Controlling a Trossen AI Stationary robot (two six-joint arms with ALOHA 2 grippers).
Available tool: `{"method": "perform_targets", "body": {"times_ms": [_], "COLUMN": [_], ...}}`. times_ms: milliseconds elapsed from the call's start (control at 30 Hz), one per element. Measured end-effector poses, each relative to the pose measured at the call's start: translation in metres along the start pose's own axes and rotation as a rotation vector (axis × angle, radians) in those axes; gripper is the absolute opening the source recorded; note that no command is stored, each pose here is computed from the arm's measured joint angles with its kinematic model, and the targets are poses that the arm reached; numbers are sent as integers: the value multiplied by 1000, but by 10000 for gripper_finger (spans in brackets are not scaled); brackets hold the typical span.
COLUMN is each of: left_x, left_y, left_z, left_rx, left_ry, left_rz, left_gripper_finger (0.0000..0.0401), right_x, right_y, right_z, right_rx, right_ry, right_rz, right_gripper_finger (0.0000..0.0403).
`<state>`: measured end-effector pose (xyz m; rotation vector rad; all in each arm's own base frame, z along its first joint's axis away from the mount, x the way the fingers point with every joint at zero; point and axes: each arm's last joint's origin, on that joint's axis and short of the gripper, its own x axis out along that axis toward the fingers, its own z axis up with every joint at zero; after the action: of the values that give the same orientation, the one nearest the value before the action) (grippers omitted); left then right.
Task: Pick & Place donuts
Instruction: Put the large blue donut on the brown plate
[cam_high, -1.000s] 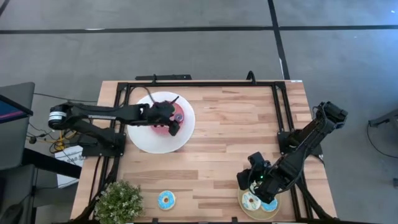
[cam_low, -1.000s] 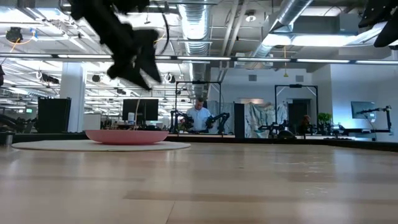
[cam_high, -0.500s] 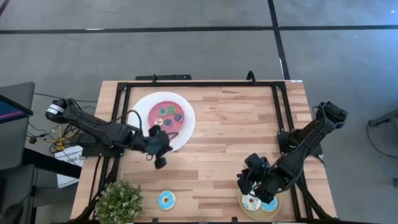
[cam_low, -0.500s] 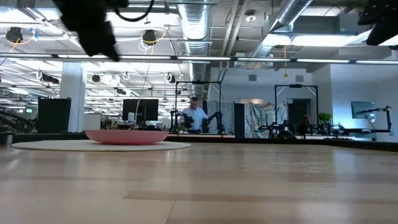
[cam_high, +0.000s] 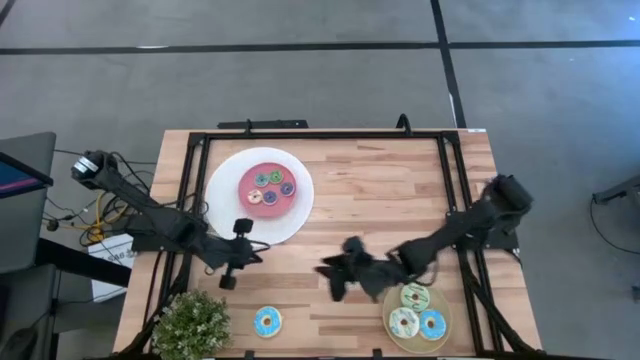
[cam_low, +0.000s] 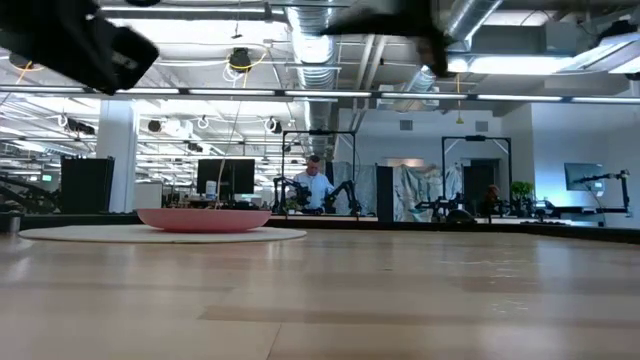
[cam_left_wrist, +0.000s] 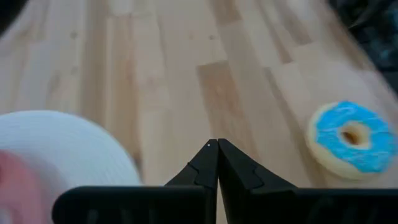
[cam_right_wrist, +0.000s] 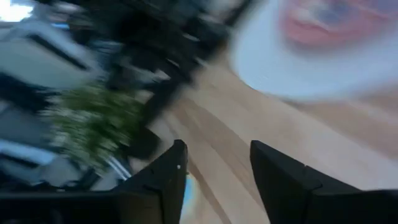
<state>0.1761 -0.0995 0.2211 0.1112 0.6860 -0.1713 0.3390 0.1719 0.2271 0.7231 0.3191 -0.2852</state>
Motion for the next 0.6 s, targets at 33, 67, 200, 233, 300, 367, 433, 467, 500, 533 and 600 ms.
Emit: {"method": "perform_targets", "body": {"times_ms": [33,67,200,233,300,367,433,467,500,533,600], "left_x": [-2,-5,-16,-19,-26,-32,-38,-40,-42,-44,-47], "left_y": [0,2,7,9,11,13,15,16,16,17,18], "left_z": [-6,-14,-36,-38,-42,-43,-44,-44,-45,-46,-47], "left_rx": [-14,-30,-83,-90,-108,-113,-109,-110,-110,-112,-114], "left_ry": [-19,-28,-67,-86,-115,-149,-180,-196,-203,-206,-212], "left_rz": [-16,-28,-49,-57,-80,-106,-128,-134,-138,-143,-145], "left_gripper_finger": [0,0,0,0,0,0,0,0,0,0,0], "right_x": [12,24,69,81,99,116,127,133,138,142,152], "right_y": [4,7,23,28,32,44,53,59,63,65,67], "right_z": [3,8,22,25,26,26,25,25,24,22,16], "right_rx": [-33,-69,-213,-258,-378,-467,-547,-575,-596,-620,-633], "right_ry": [-24,-35,73,127,260,343,409,422,435,462,498], "right_rz": [45,70,52,35,-30,-40,-42,-29,-16,-20,-20], "right_gripper_finger": [176,185,219,226,236,242,244,244,244,244,244]}}
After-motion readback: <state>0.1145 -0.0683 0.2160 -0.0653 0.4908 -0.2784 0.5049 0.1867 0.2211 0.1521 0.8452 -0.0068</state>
